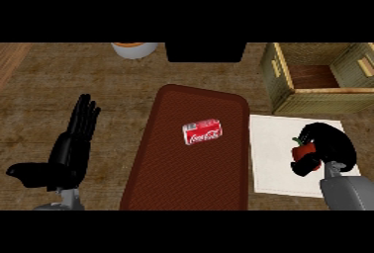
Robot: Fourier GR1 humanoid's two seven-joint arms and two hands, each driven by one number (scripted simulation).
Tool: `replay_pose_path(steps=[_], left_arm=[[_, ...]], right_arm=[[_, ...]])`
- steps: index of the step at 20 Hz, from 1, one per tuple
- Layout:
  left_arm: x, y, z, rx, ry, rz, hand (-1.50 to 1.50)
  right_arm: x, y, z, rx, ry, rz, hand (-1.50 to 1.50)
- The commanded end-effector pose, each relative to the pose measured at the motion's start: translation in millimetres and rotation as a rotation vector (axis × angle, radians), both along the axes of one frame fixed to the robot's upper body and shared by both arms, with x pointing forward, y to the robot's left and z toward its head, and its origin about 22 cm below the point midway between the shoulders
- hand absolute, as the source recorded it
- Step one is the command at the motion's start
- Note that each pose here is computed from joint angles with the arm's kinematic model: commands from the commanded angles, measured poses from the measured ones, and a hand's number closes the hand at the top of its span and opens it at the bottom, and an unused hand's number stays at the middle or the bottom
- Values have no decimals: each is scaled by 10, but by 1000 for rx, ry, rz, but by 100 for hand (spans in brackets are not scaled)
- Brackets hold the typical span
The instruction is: Pick the bell pepper from the placemat and place it in the basket
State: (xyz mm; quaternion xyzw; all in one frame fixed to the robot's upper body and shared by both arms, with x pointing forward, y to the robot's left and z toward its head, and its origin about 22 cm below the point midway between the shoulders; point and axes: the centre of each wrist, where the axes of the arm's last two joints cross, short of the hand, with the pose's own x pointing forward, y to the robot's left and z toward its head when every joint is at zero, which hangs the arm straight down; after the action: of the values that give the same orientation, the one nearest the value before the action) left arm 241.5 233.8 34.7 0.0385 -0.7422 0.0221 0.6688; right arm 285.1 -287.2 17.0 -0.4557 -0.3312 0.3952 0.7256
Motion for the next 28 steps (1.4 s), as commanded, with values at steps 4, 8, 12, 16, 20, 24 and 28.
replay_pose_path(steps=[4,8,12,16,20,24,28], left_arm=[[-213,-42,-33,-5,2,17,0],[51,-56,-26,3,-1,-15,0],[48,-1,5,0,-7,-26,0],[-27,-80,-32,-7,-5,-3,0],[-95,132,-6,5,-2,13,0],[-41,57,55,8,-3,10,0],[2,105,-34,7,8,21,0]], right_arm=[[-76,73,54,-28,-62,22,150],[46,1273,12,26,-80,406,150],[36,1808,118,8,-128,610,150],[80,1925,331,124,-290,617,150],[-130,1859,712,318,-412,583,150],[-355,1840,1229,452,-580,584,150],[-672,1783,1750,535,-661,572,150]])
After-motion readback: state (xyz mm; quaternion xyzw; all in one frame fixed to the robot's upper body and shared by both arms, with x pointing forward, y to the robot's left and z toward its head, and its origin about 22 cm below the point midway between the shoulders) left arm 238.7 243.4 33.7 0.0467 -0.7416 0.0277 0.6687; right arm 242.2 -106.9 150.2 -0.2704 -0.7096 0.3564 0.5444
